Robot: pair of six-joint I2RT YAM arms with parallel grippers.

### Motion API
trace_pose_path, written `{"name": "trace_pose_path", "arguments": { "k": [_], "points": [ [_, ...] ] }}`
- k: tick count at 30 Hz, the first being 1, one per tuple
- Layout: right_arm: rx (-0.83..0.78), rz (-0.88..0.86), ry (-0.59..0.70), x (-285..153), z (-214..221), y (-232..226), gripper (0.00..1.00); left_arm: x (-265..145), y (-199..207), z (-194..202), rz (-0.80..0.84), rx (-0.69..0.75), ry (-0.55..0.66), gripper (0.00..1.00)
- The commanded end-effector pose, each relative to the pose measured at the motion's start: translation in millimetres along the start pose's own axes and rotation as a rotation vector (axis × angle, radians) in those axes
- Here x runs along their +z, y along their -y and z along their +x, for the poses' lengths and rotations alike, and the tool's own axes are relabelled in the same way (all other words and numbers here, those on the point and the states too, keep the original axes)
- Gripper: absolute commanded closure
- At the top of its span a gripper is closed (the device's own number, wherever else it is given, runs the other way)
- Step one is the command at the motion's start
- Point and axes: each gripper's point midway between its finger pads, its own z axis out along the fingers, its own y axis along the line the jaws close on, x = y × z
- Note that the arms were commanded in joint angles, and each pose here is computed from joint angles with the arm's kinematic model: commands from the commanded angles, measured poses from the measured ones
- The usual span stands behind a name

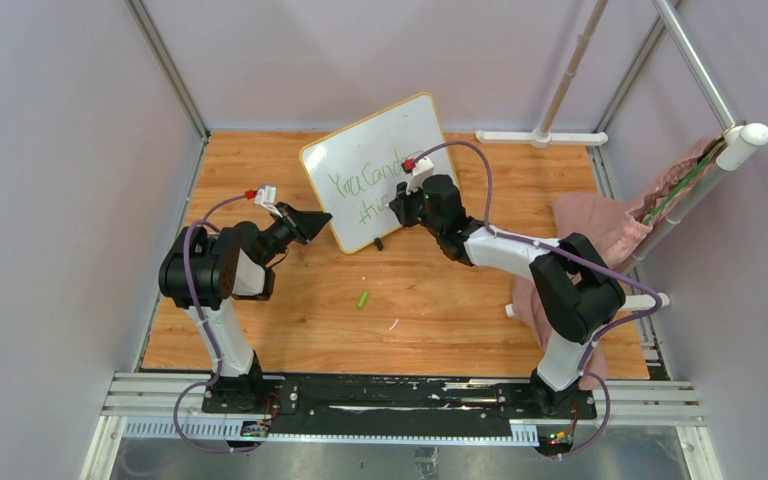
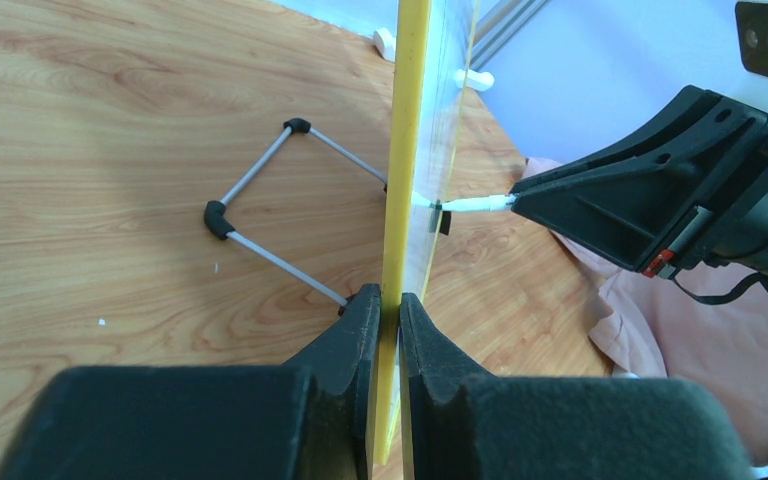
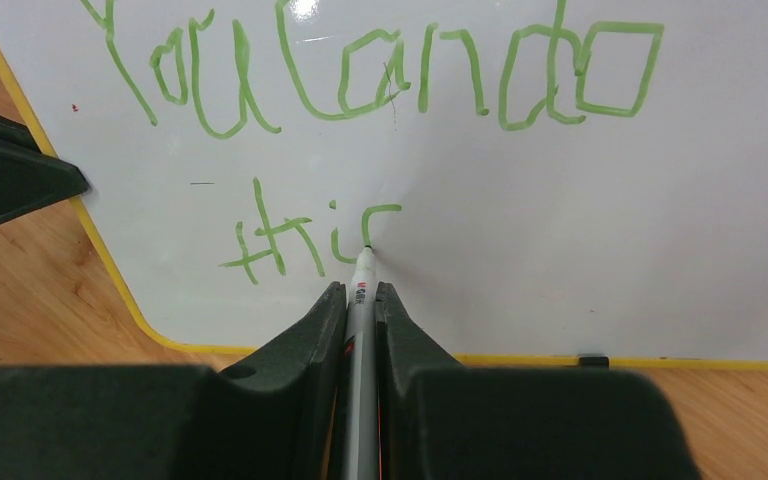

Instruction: Write a sentence on the whiteboard

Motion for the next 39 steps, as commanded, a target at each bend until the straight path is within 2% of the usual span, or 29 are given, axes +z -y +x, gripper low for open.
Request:
{"name": "trace_pose_path", "arguments": {
  "k": [1, 21, 39],
  "points": [
    [-0.017, 0.048, -0.003, -4.5, 2.3, 11.1, 1.0, 4.1, 1.0, 5.5, 0.015, 0.013, -0.007, 1.0],
    [0.0, 0.089, -0.003, -9.2, 0.5, 32.3, 1.0, 4.1, 0.6, 5.4, 0.014, 0.013, -0.006, 1.0],
    [0.012, 0.043, -0.033, -7.8, 15.4, 16.6, 1.0, 3.5, 1.7, 6.3, 0.014, 0.01, -0.008, 1.0]
  ]
}}
